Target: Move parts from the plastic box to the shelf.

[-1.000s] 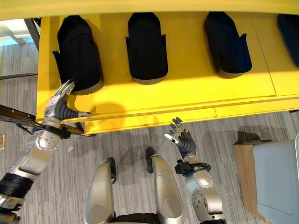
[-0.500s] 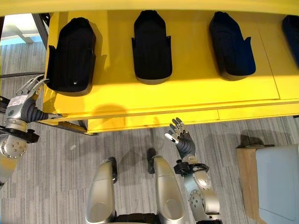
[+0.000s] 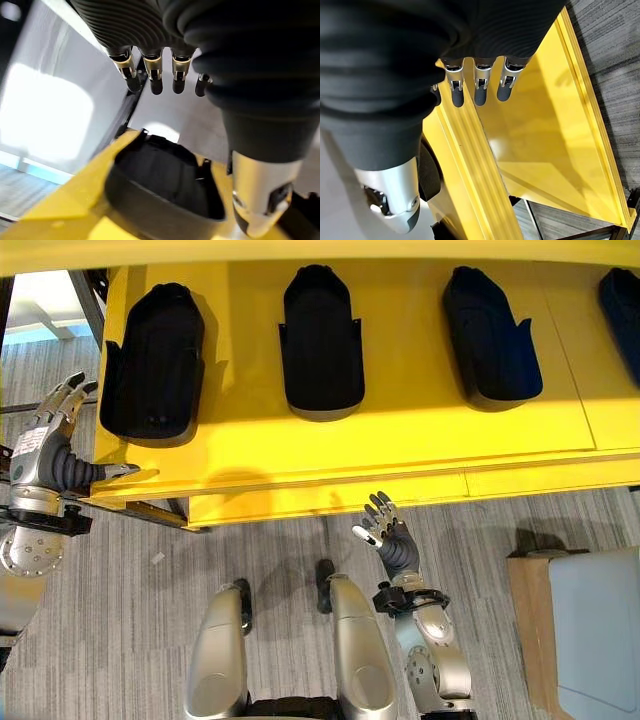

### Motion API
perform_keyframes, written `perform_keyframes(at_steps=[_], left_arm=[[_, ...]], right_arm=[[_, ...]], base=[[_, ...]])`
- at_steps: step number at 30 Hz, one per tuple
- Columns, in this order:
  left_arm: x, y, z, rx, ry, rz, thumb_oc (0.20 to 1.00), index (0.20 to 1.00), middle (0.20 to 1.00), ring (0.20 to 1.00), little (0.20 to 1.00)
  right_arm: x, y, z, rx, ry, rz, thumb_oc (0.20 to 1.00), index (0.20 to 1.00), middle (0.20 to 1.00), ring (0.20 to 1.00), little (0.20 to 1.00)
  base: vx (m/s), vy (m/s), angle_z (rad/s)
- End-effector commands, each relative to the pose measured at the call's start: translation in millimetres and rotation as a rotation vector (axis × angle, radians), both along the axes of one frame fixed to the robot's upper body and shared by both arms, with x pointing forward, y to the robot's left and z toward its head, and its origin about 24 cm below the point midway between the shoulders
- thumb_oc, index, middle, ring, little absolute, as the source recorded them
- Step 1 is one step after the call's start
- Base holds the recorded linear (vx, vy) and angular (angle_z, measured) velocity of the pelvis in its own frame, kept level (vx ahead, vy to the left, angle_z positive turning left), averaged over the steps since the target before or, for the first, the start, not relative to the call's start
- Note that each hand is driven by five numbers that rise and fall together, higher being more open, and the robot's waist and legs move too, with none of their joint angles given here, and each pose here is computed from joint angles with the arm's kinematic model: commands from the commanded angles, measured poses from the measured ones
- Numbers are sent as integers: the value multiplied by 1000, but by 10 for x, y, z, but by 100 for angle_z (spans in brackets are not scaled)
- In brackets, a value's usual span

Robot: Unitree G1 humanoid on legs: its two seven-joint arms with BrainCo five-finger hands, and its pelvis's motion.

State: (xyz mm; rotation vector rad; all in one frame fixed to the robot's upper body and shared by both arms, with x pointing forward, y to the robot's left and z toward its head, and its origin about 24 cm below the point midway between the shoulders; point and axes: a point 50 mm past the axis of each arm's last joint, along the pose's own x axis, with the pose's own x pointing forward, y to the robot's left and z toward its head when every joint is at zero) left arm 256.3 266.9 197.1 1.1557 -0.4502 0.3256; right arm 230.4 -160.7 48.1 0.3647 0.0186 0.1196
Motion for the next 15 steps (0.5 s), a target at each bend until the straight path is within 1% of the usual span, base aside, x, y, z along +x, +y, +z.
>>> perform_keyframes(at_steps=[1,4,5,15], left_arm=[[-49,-74,185,-1,-128,-35,1000,1000,1000,1000,1000],[-68,-106,180,-4,-132,-45,1000,1000,1000,1000,1000],[-96,-159,153,10,-108,-74,1000,1000,1000,1000,1000],[-197,-165,-18,58,25,-108,1000,1000,1000,1000,1000]], right_arm=[[16,-64,235,9,-129,-43,1000,1000,1000,1000,1000],[12,-72,244,3,-131,-47,1000,1000,1000,1000,1000],[7,-83,266,-3,-139,-50,1000,1000,1000,1000,1000],[-21,-110,281,-21,-143,-51,1000,1000,1000,1000,1000]], base=[[0,0,0],[0,0,0],[0,0,0],[0,0,0]])
